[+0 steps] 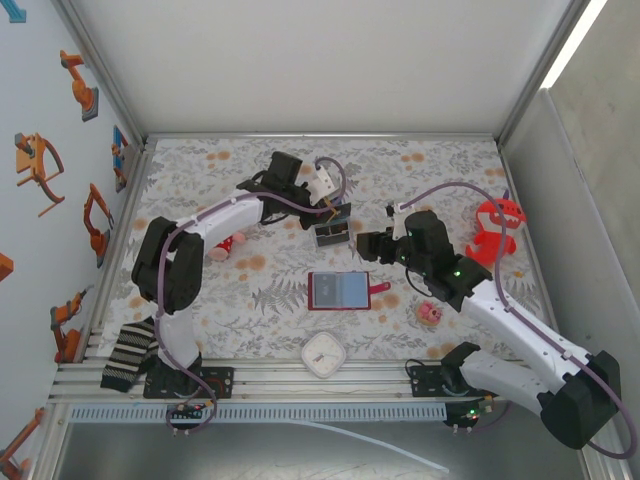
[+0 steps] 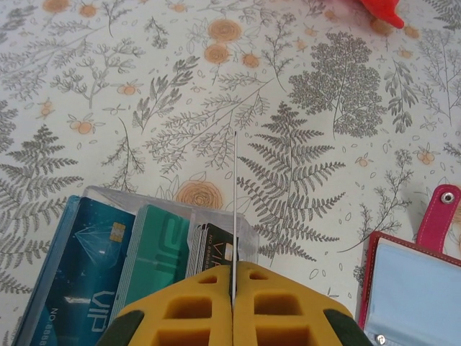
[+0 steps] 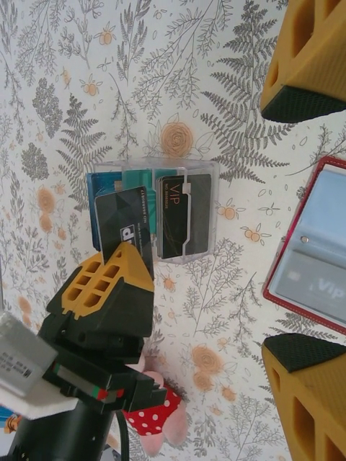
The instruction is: Take the credit cards out of the card holder
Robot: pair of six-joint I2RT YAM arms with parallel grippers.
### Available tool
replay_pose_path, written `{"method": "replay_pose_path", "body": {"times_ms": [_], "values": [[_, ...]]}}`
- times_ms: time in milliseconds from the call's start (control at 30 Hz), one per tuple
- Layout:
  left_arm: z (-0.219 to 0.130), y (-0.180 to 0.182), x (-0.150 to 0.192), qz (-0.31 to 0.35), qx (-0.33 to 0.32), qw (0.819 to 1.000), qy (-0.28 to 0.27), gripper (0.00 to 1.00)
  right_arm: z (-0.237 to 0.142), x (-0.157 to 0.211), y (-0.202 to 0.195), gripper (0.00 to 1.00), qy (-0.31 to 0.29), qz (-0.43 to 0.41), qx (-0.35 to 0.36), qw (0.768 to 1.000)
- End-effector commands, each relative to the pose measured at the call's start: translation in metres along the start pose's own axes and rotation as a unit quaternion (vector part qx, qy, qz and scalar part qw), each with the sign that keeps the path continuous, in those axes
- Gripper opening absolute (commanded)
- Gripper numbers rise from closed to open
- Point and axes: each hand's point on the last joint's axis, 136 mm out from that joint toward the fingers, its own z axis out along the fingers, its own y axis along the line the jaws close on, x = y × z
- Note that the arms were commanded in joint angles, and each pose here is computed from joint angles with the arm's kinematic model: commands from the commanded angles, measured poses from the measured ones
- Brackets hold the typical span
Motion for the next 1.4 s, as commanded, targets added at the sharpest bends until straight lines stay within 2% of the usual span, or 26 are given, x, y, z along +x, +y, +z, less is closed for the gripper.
{"method": "replay_pose_path", "body": {"times_ms": [0,567,1200,1267,1300,1367], "values": [[0.003,-0.004,0.001,-0.008,0.021,1.000,0.004,0.00,-0.007,-0.014,-0.001,0.77,-0.022,0.008,0.009,1.000],[0.027,0.007,0.027,-0.068,0.027,0.996,0.052,0.00,-0.009,-0.014,-0.002,0.76,-0.025,0.007,0.012,1.000],[0.036,0.021,0.047,-0.059,0.014,0.995,0.075,0.00,-0.009,-0.014,-0.001,0.76,-0.026,0.008,0.010,1.000],[0.035,0.020,0.048,-0.059,0.016,0.995,0.079,0.06,-0.009,-0.014,-0.001,0.76,-0.026,0.007,0.009,1.000],[0.035,0.020,0.048,-0.058,0.017,0.995,0.080,0.15,-0.008,-0.013,-0.001,0.76,-0.025,0.008,0.009,1.000],[0.033,0.018,0.046,-0.057,0.017,0.995,0.078,0.20,-0.009,-0.013,-0.001,0.76,-0.025,0.007,0.008,1.000]]}}
